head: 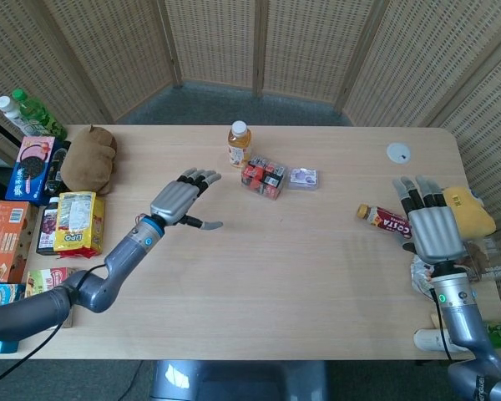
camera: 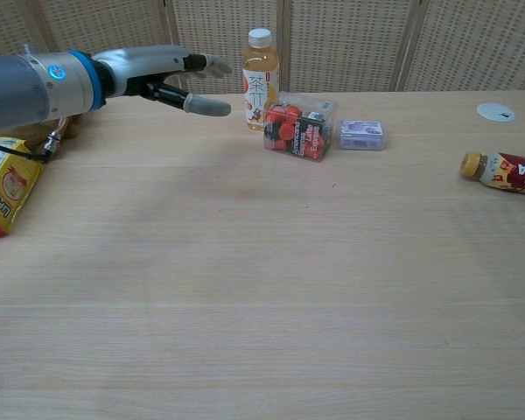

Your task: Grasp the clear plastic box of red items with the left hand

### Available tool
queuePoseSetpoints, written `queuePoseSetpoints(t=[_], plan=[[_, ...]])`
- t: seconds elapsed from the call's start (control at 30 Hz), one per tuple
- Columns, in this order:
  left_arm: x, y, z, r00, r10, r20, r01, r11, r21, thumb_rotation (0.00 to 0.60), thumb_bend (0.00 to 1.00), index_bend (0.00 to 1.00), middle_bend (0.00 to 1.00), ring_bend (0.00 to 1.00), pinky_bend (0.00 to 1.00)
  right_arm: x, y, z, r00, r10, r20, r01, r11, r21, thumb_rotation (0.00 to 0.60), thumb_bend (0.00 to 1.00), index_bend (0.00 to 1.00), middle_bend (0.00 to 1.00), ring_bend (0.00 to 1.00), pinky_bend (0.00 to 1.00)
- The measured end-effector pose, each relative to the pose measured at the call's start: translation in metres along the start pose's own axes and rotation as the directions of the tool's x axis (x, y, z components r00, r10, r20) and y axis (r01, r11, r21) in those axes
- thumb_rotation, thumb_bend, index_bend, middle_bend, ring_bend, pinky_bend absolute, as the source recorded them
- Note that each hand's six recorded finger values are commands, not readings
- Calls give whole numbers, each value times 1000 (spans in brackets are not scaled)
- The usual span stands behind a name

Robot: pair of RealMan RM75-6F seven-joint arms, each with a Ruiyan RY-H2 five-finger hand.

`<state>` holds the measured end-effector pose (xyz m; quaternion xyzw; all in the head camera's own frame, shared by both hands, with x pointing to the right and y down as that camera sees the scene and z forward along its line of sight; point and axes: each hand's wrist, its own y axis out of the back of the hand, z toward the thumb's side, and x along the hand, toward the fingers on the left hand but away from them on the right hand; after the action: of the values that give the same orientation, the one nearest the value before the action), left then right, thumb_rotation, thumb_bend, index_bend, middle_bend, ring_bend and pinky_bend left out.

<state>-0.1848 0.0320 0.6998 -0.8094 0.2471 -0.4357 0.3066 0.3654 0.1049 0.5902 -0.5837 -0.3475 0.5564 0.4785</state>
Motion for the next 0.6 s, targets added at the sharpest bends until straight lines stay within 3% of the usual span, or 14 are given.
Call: queuePoseSetpoints(t=[0.3, 0.6], plan=[[34, -5, 19, 1000, 0, 21, -1, 999, 34, 207, 0, 0, 0, 0, 0, 11, 16, 3, 999, -43, -16, 43, 999, 7, 598, 237, 0, 0, 0, 0], [68, -20, 30, 999, -41, -1, 41, 998, 45, 203, 0, 0, 0, 0, 0, 21, 26, 5, 998, -58, -20, 58, 998, 15, 600, 238, 0, 0, 0, 0]])
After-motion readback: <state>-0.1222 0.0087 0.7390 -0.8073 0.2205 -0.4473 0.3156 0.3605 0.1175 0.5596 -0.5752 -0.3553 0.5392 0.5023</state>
